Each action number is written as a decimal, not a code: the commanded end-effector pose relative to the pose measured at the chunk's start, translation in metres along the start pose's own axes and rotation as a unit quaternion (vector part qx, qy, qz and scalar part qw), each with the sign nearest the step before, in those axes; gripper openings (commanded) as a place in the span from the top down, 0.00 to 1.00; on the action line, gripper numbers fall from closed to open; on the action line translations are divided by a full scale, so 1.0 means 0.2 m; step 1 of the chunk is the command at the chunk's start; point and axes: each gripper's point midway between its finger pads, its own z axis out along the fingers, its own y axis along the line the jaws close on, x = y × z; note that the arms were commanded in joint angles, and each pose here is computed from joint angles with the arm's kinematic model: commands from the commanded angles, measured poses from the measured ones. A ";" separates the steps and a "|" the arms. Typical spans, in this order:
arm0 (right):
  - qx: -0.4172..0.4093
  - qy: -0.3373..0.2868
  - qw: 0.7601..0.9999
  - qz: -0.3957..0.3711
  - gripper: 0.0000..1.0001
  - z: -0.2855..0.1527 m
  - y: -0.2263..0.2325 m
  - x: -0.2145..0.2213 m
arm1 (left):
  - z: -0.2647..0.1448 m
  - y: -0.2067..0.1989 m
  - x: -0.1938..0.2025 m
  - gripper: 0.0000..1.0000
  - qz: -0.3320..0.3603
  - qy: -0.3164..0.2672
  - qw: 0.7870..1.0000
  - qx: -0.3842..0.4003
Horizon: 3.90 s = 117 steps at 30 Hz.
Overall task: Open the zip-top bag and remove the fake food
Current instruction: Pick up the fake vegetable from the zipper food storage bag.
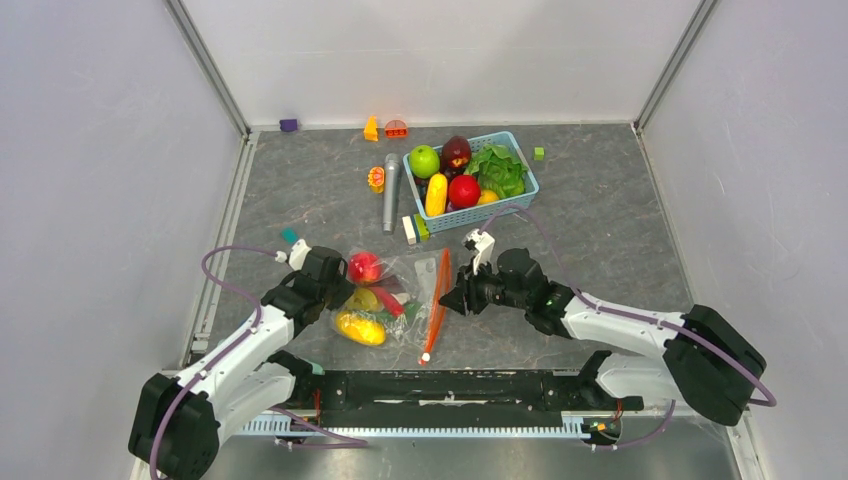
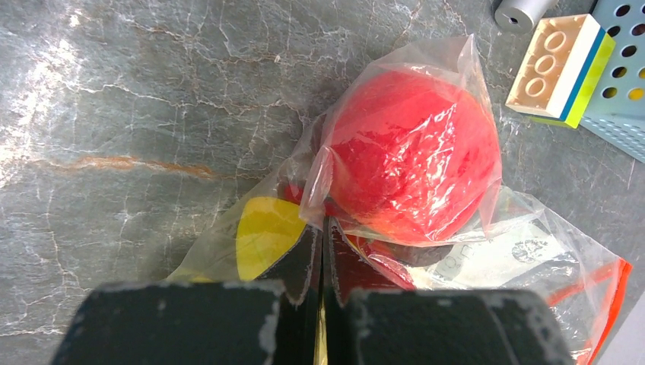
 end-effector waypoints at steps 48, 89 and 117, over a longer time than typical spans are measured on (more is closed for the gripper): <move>0.002 -0.003 1.000 -0.025 0.64 0.13 0.05 0.07 | 0.02 -0.03 0.03 0.98 0.016 0.010 0.999 0.031; -0.004 -0.002 0.999 -0.052 0.94 0.14 0.05 0.06 | 0.02 -0.04 0.03 0.98 0.016 0.011 0.999 0.031; -0.024 0.011 0.999 -0.027 0.87 0.27 0.03 0.15 | 0.03 -0.04 0.04 0.98 0.013 0.016 0.999 0.033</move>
